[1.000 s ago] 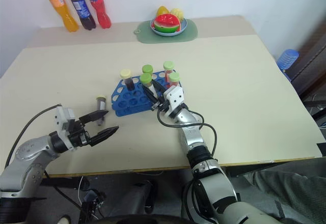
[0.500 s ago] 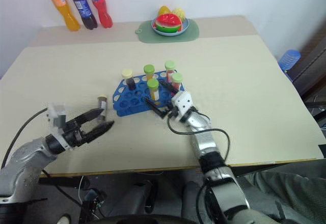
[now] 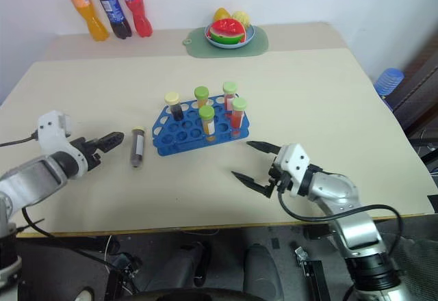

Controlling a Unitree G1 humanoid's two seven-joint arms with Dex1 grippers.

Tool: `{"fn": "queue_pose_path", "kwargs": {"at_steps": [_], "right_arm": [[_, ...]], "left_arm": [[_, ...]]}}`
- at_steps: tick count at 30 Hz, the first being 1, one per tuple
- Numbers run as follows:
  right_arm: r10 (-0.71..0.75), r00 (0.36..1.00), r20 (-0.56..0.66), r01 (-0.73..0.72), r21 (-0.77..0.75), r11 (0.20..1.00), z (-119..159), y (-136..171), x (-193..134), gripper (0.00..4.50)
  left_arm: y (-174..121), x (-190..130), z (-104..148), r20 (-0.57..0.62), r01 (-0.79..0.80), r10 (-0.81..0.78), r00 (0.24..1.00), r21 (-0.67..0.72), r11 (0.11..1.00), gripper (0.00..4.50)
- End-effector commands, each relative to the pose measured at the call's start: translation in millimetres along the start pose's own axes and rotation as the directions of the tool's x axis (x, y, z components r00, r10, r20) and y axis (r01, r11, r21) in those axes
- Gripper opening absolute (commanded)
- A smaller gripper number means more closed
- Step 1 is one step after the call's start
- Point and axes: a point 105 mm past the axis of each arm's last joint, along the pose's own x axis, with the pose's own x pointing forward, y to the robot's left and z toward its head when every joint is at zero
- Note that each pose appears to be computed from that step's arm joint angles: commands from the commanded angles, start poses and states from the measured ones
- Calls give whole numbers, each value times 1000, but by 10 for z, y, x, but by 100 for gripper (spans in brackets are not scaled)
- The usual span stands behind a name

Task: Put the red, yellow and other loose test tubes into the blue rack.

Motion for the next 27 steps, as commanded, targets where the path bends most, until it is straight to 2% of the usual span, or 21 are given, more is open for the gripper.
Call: {"fn": "queue_pose_path", "kwargs": {"at_steps": [1, 8, 12, 17, 20, 25, 27], "right_arm": [[85, 996, 33, -85, 4, 996, 205, 79, -54, 427], [174, 984, -28, -174, 17, 985, 236, 152, -191, 427], [165, 986, -37, -165, 5, 986, 254, 114, -225, 427], [156, 987, -33, -157, -27, 987, 290, 72, -216, 427], [158, 987, -20, -159, -47, 986, 328, 59, -185, 433], [151, 988, 20, -149, -69, 986, 401, 38, -115, 433], [149, 989, 25, -147, -70, 987, 402, 34, -103, 433]], "left_arm": [[-70, 39, 37, -76, -53, 54, 996, 14, 999, 421], [-242, 246, 103, -218, -81, 94, 972, 67, 994, 421], [-290, 359, 133, -247, -80, 106, 963, 114, 990, 421], [-333, 541, 40, -314, -90, 133, 940, 147, 985, 421], [-326, 590, -11, -331, -104, 156, 931, 171, 980, 334], [-333, 640, -100, -371, -94, 150, 916, 165, 982, 99], [-357, 632, -141, -393, -65, 117, 912, 143, 988, 99]]}}
